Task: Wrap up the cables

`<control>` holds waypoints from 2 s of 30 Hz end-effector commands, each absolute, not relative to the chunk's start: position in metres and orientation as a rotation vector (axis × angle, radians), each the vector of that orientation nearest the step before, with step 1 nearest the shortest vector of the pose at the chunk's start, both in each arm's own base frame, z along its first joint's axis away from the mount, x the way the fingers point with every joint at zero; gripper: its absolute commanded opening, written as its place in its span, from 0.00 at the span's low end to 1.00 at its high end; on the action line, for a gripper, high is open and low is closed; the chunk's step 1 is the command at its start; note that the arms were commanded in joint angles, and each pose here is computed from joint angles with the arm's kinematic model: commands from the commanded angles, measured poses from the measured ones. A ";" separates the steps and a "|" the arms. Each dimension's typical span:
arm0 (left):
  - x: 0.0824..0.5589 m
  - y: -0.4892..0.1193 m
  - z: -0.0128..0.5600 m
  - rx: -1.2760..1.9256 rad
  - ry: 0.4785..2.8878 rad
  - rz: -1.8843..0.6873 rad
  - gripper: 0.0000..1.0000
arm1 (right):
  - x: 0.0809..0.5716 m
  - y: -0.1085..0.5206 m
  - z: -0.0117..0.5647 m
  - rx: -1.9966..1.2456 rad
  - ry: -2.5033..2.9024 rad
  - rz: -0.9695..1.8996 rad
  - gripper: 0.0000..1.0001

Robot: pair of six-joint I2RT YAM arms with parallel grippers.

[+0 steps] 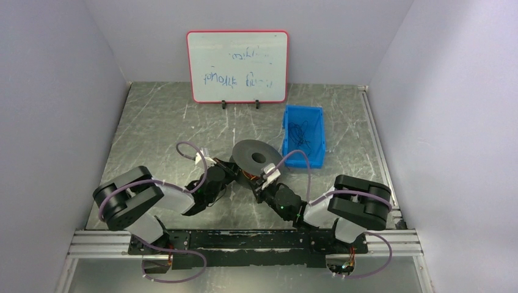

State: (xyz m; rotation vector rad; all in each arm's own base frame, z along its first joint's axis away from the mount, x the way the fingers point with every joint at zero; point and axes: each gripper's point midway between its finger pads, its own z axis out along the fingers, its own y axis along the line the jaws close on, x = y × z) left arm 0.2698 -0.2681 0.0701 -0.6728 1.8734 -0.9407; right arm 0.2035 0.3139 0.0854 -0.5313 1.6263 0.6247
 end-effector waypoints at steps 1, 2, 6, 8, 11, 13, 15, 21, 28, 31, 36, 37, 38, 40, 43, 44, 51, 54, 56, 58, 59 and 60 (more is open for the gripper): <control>0.152 -0.347 0.047 -0.004 2.260 -1.318 0.07 | 0.204 0.338 0.117 -0.453 1.548 0.842 0.00; 0.152 -0.347 0.046 -0.003 2.263 -1.314 0.07 | 0.204 0.339 0.116 -0.451 1.551 0.842 0.00; 0.152 -0.351 0.045 0.027 2.291 -1.294 0.15 | 0.207 0.337 0.111 -0.443 1.560 0.832 0.00; 0.150 -0.351 0.042 0.030 2.311 -1.281 0.17 | 0.209 0.335 0.109 -0.436 1.566 0.825 0.00; 0.149 -0.350 0.042 0.032 2.310 -1.287 0.21 | 0.211 0.334 0.107 -0.427 1.570 0.820 0.00; 0.148 -0.350 0.041 0.031 2.316 -1.290 0.23 | 0.212 0.333 0.104 -0.427 1.574 0.814 0.00; 0.148 -0.350 0.040 0.028 2.323 -1.291 0.25 | 0.212 0.333 0.102 -0.424 1.580 0.809 0.00; 0.147 -0.348 0.042 0.038 2.318 -1.291 0.31 | 0.213 0.332 0.092 -0.425 1.603 0.800 0.00; 0.149 -0.343 0.051 0.046 2.291 -1.267 0.38 | 0.213 0.333 0.080 -0.424 1.628 0.804 0.00; 0.150 -0.340 0.053 0.042 2.284 -1.258 0.40 | 0.212 0.333 0.077 -0.420 1.633 0.808 0.00; 0.149 -0.337 0.059 0.051 2.269 -1.256 0.46 | 0.212 0.334 0.075 -0.421 1.639 0.811 0.00; 0.149 -0.335 0.058 0.049 2.271 -1.251 0.47 | 0.212 0.334 0.075 -0.420 1.640 0.809 0.00; 0.150 -0.334 0.059 0.046 2.269 -1.247 0.49 | 0.212 0.335 0.075 -0.420 1.640 0.810 0.00; 0.149 -0.333 0.059 0.044 2.265 -1.245 0.51 | 0.212 0.335 0.075 -0.420 1.641 0.813 0.00; 0.149 -0.331 0.061 0.048 2.259 -1.243 0.52 | 0.211 0.336 0.073 -0.420 1.647 0.817 0.00; 0.149 -0.331 0.062 0.050 2.256 -1.243 0.53 | 0.211 0.335 0.072 -0.420 1.650 0.817 0.00; 0.148 -0.327 0.072 0.068 2.242 -1.233 0.54 | 0.207 0.334 0.066 -0.426 1.669 0.833 0.12; 0.150 -0.322 0.077 0.069 2.238 -1.203 0.54 | 0.204 0.335 0.063 -0.440 1.682 0.844 0.18; 0.151 -0.319 0.081 0.069 2.227 -1.190 0.54 | 0.202 0.335 0.062 -0.446 1.689 0.851 0.24; 0.153 -0.316 0.087 0.075 2.214 -1.173 0.55 | 0.200 0.336 0.059 -0.462 1.699 0.856 0.30; 0.154 -0.315 0.089 0.082 2.215 -1.160 0.56 | 0.198 0.337 0.058 -0.470 1.706 0.858 0.32; 0.154 -0.314 0.093 0.093 2.212 -1.151 0.56 | 0.198 0.337 0.054 -0.479 1.721 0.854 0.35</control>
